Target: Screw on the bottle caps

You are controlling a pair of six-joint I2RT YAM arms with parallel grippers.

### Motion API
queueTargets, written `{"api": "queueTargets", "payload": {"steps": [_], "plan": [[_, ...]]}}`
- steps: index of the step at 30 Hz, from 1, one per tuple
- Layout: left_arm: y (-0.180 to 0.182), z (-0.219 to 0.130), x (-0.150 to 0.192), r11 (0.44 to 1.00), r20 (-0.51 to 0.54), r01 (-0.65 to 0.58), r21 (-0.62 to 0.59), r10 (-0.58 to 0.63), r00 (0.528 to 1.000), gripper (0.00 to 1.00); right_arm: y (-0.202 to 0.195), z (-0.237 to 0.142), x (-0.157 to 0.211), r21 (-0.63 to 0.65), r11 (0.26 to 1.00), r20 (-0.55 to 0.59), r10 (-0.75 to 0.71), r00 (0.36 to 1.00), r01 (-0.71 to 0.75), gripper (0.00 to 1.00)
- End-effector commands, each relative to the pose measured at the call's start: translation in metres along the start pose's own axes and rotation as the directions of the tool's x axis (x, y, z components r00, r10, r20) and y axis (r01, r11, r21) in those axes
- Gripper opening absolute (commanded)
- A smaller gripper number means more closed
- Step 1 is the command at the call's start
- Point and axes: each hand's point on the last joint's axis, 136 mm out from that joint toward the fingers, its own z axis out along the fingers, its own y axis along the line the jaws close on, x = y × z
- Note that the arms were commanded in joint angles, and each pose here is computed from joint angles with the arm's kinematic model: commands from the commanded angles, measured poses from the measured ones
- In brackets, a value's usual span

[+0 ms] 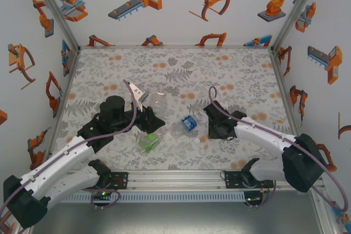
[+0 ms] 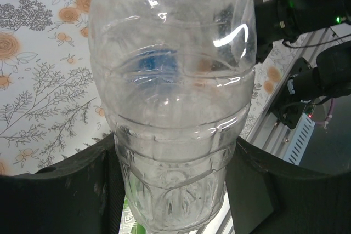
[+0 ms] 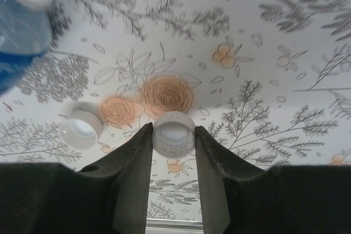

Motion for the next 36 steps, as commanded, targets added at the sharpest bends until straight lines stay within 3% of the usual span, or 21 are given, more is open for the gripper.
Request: {"api": "queueTargets", "payload": {"steps": [1,10,21,36], "plan": [[-0.003,-0.004,-0.018,1.0,0.043,-0.006,-0.014,0.006,0.999,0.07,-0.004,-0.003,-0.019,-0.005,1.0,-0.007,-0.027,1.0,0.027,0.33],[0.001,0.006,-0.017,1.0,0.024,-0.016,-0.02,0.016,1.0,0.08,-0.014,0.022,-0.052,0.009,0.999,-0.057,-0.044,0.997,0.044,0.33],[0.001,0.013,-0.013,1.0,-0.003,-0.003,-0.003,0.003,1.0,0.08,-0.041,0.043,-0.026,0.012,1.0,-0.122,0.02,0.992,-0.019,0.34],[0.003,0.019,-0.015,1.0,-0.006,0.001,-0.013,-0.001,1.0,0.09,-0.04,0.023,-0.036,-0.006,1.0,-0.089,0.026,0.996,-0.027,0.46]]}}
